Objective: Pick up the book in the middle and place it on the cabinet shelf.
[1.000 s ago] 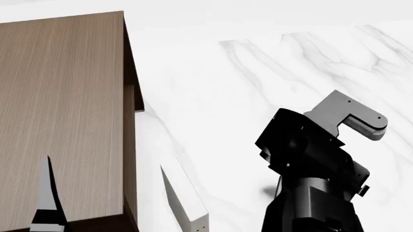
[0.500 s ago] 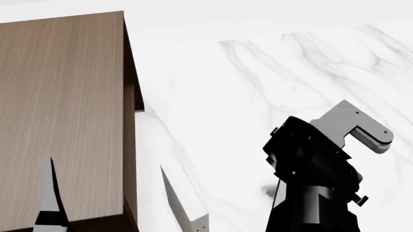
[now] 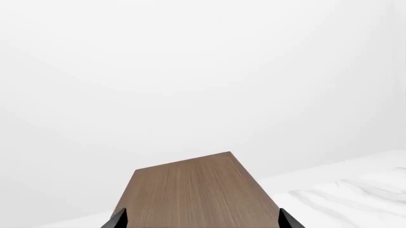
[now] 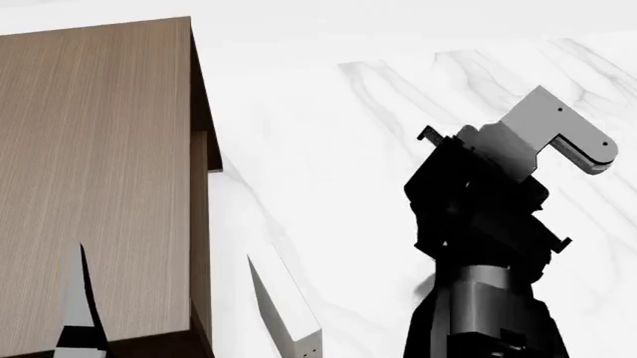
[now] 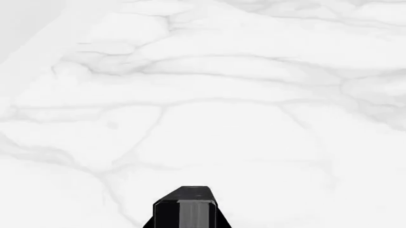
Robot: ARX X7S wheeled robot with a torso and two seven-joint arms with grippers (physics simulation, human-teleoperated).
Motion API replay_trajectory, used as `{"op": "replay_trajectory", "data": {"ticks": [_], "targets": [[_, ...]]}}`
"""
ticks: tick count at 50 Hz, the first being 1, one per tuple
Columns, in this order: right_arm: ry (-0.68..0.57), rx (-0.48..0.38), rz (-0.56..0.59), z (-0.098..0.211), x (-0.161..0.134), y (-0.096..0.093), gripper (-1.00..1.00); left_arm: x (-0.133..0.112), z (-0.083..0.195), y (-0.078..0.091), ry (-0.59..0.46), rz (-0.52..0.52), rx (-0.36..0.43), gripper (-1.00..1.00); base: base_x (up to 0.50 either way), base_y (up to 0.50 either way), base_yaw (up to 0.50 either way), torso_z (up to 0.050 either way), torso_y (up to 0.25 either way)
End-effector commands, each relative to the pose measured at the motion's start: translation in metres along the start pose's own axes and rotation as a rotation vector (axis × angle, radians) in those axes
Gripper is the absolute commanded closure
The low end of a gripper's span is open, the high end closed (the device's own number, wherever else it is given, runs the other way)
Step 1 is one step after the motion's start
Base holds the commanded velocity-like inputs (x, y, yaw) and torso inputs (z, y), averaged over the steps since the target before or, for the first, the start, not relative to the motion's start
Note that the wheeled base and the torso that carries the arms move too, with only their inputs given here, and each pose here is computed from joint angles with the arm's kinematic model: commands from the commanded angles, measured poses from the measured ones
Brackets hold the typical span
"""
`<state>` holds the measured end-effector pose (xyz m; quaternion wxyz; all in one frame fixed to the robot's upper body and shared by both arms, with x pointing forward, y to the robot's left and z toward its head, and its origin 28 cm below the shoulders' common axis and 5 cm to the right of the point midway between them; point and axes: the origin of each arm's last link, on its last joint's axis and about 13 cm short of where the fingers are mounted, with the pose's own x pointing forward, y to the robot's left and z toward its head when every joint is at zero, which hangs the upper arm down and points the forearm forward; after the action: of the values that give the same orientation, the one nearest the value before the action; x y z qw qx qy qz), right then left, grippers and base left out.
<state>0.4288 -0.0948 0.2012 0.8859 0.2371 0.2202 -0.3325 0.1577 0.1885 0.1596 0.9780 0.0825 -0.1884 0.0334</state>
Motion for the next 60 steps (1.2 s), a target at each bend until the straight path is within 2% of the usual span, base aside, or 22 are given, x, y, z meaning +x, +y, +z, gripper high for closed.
{"op": "replay_trajectory", "data": {"ticks": [1, 2, 7, 8, 10, 14, 15, 18, 20, 23, 25, 26, 28, 31, 32, 34, 37, 39, 41, 42, 49, 60], "targets": [[-0.315, -0.047, 0.264, 0.041, -0.051, 0.034, 1.0, 0.0, 0.003, 0.001, -0.015, -0.035, -0.044, -1.0, 0.0, 0.0, 0.0, 0.0, 0.0], [-0.341, -0.012, 0.364, 0.044, -0.063, 0.037, 1.0, 0.0, 0.003, 0.001, -0.017, -0.034, -0.044, -1.0, 0.0, 0.0, 0.0, 0.0, 0.0], [-0.441, -0.011, 0.461, 0.046, -0.082, 0.039, 1.0, 0.0, 0.004, 0.002, -0.019, -0.03, -0.044, -1.0, 0.0, 0.0, 0.0, 0.0, 0.0], [-0.417, 0.103, 0.608, 0.047, -0.09, 0.038, 1.0, 0.0, 0.004, 0.002, -0.019, -0.028, -0.044, -1.0, 0.0, 0.0, 0.0, 0.0, 0.0], [-0.397, 0.104, 0.628, 0.045, -0.091, 0.038, 1.0, 0.0, 0.004, 0.003, -0.02, -0.026, -0.044, -1.0, 0.0, 0.0, 0.0, 0.0, 0.0], [-0.396, 0.273, 0.777, 0.051, -0.104, 0.04, 1.0, 0.001, 0.003, 0.003, -0.019, -0.024, -0.045, -1.0, 0.0, 0.0, 0.0, 0.0, 0.004], [-0.373, 0.347, 0.861, 0.053, -0.111, 0.041, 1.0, 0.001, 0.003, 0.003, -0.018, -0.025, -0.044, -1.0, 0.0, 0.0, 0.0, 0.0, 0.0], [-0.39, 0.42, 1.01, 0.057, -0.125, 0.042, 1.0, 0.001, 0.004, 0.003, -0.02, -0.027, -0.044, -1.0, 0.0, 0.0, 0.0, 0.0, 0.0], [-0.399, 0.385, 1.079, 0.055, -0.131, 0.041, 1.0, 0.001, 0.006, 0.004, -0.022, -0.024, -0.046, -1.0, 0.0, 0.0, 0.0, 0.0, 0.0], [-0.333, 0.42, 1.134, 0.053, -0.133, 0.041, 1.0, 0.001, 0.007, 0.004, -0.022, -0.022, -0.048, -1.0, 0.0, 0.0, 0.0, 0.0, 0.003], [-0.215, 0.337, 1.175, 0.05, -0.133, 0.04, 1.0, 0.001, 0.007, 0.005, -0.024, -0.02, -0.048, -1.0, 0.0, 0.0, 0.0, 0.0, 0.0], [-0.196, 0.389, 1.181, 0.05, -0.134, 0.04, 1.0, 0.001, 0.007, 0.005, -0.024, -0.02, -0.049, -1.0, 0.0, 0.0, 0.0, 0.0, 0.0], [-0.121, 0.381, 1.217, 0.05, -0.137, 0.039, 1.0, 0.001, 0.007, 0.005, -0.023, -0.02, -0.049, -1.0, 0.0, 0.0, 0.0, 0.0, 0.0], [-0.102, 0.368, 1.246, 0.05, -0.142, 0.039, 1.0, 0.001, 0.006, 0.004, -0.02, -0.026, -0.053, -1.0, 0.0, 0.0, 0.0, 0.0, 0.0], [-0.161, 0.34, 1.254, 0.052, -0.146, 0.039, 1.0, 0.001, 0.007, 0.003, -0.026, -0.034, -0.05, -1.0, 0.0, 0.0, 0.0, 0.0, 0.01], [-0.1, 0.352, 1.268, 0.052, -0.149, 0.04, 1.0, 0.0, 0.007, 0.002, -0.043, -0.032, -0.001, -1.0, 0.0, 0.0, 0.0, 0.0, 0.0], [-0.082, 0.32, 1.281, 0.052, -0.156, 0.04, 1.0, -0.001, 0.009, 0.002, -0.044, -0.035, -0.015, -1.0, 0.0, 0.0, 0.0, 0.0, 0.0], [0.038, 0.286, 1.342, 0.05, -0.162, 0.04, 1.0, 0.0, 0.008, 0.003, -0.04, -0.033, -0.02, -1.0, 0.0, 0.0, 0.0, 0.0, 0.005], [0.064, 0.286, 1.344, 0.049, -0.164, 0.04, 1.0, 0.0, 0.009, 0.003, -0.039, -0.032, -0.024, -1.0, 0.0, 0.0, 0.0, 0.0, 0.0], [0.127, 0.248, 1.357, 0.045, -0.167, 0.04, 1.0, 0.0, 0.01, 0.004, -0.04, -0.031, -0.023, -1.0, 0.0, 0.0, 0.0, 0.0, 0.0], [0.234, 0.119, 1.381, 0.034, -0.181, 0.044, 1.0, 0.0, 0.008, 0.003, -0.032, -0.034, -0.038, -1.0, 0.0, 0.0, 0.0, 0.0, 0.001], [0.289, 0.076, 1.401, 0.022, -0.193, 0.052, 1.0, 0.0, 0.009, 0.004, -0.034, -0.034, -0.039, -1.0, 0.0, 0.0, 0.0, 0.0, 0.001]]}}
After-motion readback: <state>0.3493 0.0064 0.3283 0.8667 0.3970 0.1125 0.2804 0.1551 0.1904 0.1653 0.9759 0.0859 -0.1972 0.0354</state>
